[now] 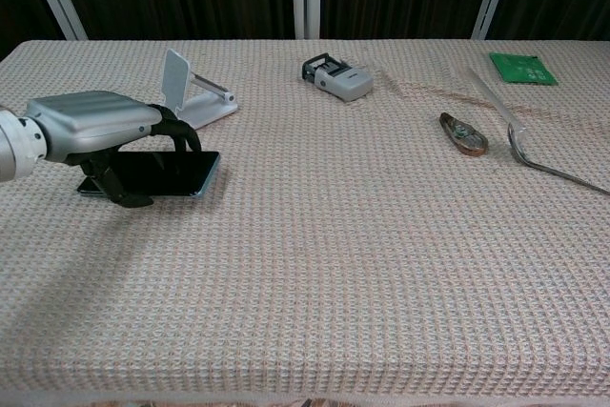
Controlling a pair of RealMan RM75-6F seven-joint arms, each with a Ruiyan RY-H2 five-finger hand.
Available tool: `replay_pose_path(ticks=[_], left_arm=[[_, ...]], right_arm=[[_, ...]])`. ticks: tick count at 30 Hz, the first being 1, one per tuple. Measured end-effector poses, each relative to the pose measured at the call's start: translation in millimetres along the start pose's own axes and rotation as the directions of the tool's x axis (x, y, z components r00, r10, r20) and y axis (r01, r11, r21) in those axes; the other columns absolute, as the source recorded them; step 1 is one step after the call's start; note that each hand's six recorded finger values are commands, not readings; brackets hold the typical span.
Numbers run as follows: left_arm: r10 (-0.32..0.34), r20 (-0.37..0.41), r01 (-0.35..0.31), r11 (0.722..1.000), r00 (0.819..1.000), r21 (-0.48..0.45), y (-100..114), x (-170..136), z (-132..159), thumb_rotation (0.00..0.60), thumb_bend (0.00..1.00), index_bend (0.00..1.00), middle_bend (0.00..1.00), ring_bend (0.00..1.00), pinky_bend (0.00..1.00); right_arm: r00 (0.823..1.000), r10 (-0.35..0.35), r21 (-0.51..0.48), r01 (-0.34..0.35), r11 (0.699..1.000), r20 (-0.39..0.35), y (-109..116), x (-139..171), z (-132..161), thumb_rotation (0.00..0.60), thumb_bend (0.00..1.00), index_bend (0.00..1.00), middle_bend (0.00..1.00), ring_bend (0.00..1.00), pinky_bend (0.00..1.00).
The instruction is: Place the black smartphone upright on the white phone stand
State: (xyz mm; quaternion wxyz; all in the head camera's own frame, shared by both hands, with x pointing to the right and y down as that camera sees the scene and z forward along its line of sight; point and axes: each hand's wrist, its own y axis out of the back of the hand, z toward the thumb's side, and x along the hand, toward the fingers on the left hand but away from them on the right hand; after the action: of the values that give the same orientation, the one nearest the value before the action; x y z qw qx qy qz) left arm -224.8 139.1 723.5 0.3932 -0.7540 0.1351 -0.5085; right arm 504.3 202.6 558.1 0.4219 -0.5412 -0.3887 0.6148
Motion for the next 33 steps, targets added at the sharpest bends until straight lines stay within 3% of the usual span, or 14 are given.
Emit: replay_pose_path(ticks=[6, 12, 18, 25, 29, 33], left_arm=[[0.068, -0.008, -0.068, 0.997, 0.998, -0.041, 7, -5, -3, 0.600, 0.33, 0.59, 0.65, 0.24, 0.22], [0.165, -0.056, -0.172, 0.973, 0.985, -0.153, 16, -15, -15, 0.600, 0.33, 0.59, 0.67, 0.26, 0.22], [0.258, -0.140, -0.290, 0.908, 0.956, -0.301, 29, -29, -37, 0.600, 0.33, 0.59, 0.68, 0.27, 0.22], [0.271, -0.258, -0.366, 0.803, 0.927, -0.470, 42, -42, -63, 0.600, 0.33, 0.59, 0.68, 0.27, 0.22], [0.291, -0.317, -0.423, 0.738, 0.903, -0.526, 51, -42, -67, 0.600, 0.33, 0.59, 0.68, 0.28, 0.22], [0.306, -0.361, -0.465, 0.701, 0.881, -0.541, 60, -36, -64, 0.600, 0.33, 0.59, 0.68, 0.28, 0.22]], right_arm=[[1.000, 0.000, -0.001, 0.000, 1.000, 0.001, 0, 0, 0, 0.600, 0.27, 0.00, 0.00, 0.00, 0.00], [1.000, 0.003, -0.001, -0.003, 1.000, 0.003, -1, 0, -1, 0.600, 0.27, 0.00, 0.00, 0.00, 0.00], [1.000, 0.002, -0.003, -0.002, 1.000, -0.007, -1, -1, 3, 0.600, 0.27, 0.00, 0.00, 0.00, 0.00], [1.000, 0.001, -0.008, -0.001, 1.000, -0.008, -1, 0, 4, 0.600, 0.27, 0.00, 0.00, 0.00, 0.00], [1.000, -0.004, -0.012, 0.003, 1.000, -0.008, 0, 0, 5, 0.600, 0.27, 0.00, 0.00, 0.00, 0.00], [1.000, -0.026, -0.019, 0.026, 0.999, -0.011, 7, -2, 7, 0.600, 0.27, 0.00, 0.00, 0.00, 0.00]])
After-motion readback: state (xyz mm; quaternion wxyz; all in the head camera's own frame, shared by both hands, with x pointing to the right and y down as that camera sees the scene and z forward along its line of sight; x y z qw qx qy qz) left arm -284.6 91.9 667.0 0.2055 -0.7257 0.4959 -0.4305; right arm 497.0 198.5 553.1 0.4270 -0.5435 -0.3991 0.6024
